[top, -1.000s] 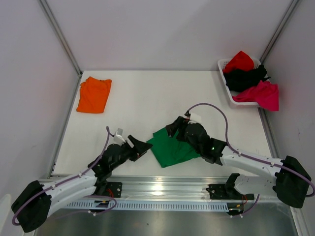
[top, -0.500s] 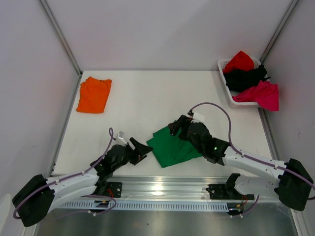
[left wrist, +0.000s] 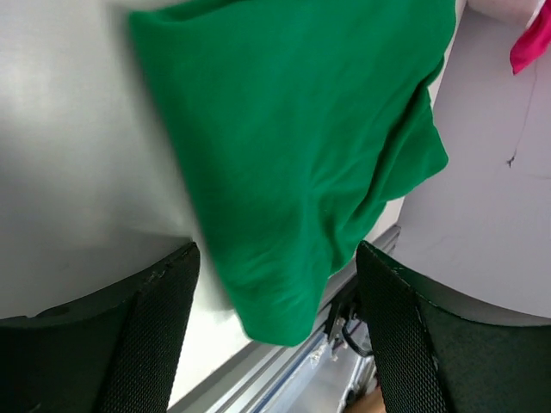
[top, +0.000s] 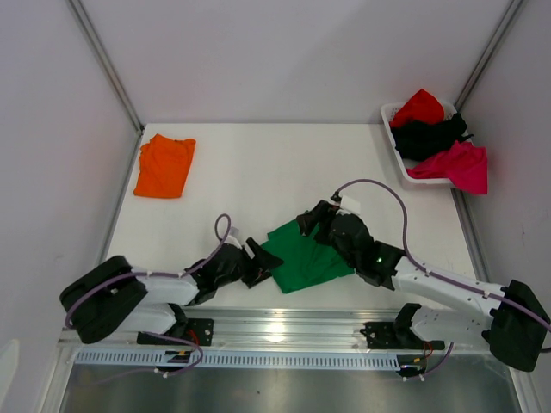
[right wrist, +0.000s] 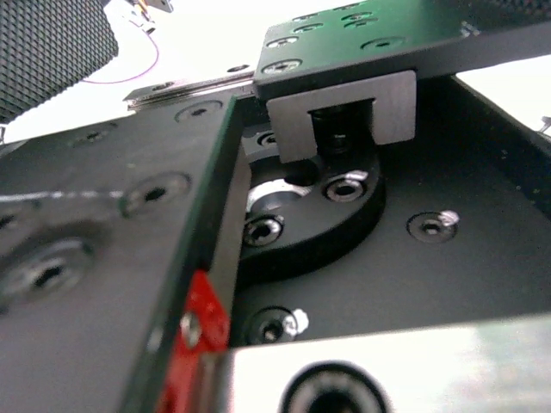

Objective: Fold and stack the t-shirts
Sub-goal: Fold the tshirt, then neatly place the folded tshirt to the corner

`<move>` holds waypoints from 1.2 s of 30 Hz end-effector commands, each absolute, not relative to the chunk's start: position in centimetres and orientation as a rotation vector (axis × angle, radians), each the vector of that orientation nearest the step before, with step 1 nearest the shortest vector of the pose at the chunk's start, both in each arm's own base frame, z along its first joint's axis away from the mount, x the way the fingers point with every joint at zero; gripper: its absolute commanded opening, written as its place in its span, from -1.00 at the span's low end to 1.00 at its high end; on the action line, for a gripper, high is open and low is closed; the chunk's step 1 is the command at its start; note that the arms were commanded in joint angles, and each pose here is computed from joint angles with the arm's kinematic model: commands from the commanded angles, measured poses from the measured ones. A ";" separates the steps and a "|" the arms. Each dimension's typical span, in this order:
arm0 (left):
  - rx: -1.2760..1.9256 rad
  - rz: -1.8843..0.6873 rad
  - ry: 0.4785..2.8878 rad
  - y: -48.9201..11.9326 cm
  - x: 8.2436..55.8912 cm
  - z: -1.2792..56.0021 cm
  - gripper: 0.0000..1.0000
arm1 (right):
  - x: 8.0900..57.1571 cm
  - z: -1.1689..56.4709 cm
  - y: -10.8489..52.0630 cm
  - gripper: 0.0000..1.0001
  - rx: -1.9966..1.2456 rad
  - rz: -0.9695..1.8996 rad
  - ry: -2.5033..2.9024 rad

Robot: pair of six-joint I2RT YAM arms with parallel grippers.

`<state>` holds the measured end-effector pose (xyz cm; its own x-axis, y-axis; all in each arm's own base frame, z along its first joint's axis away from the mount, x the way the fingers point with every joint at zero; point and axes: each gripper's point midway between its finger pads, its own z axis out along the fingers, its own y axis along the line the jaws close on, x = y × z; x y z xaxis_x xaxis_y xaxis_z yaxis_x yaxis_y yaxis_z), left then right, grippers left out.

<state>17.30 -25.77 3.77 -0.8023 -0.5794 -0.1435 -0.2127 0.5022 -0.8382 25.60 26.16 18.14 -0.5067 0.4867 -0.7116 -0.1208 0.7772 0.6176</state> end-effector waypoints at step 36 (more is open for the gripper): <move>-0.204 -0.750 2.319 -24.4 25.9 10.3 -0.96 | 26.2 20.6 23.6 0.59 0.365 0.753 1.887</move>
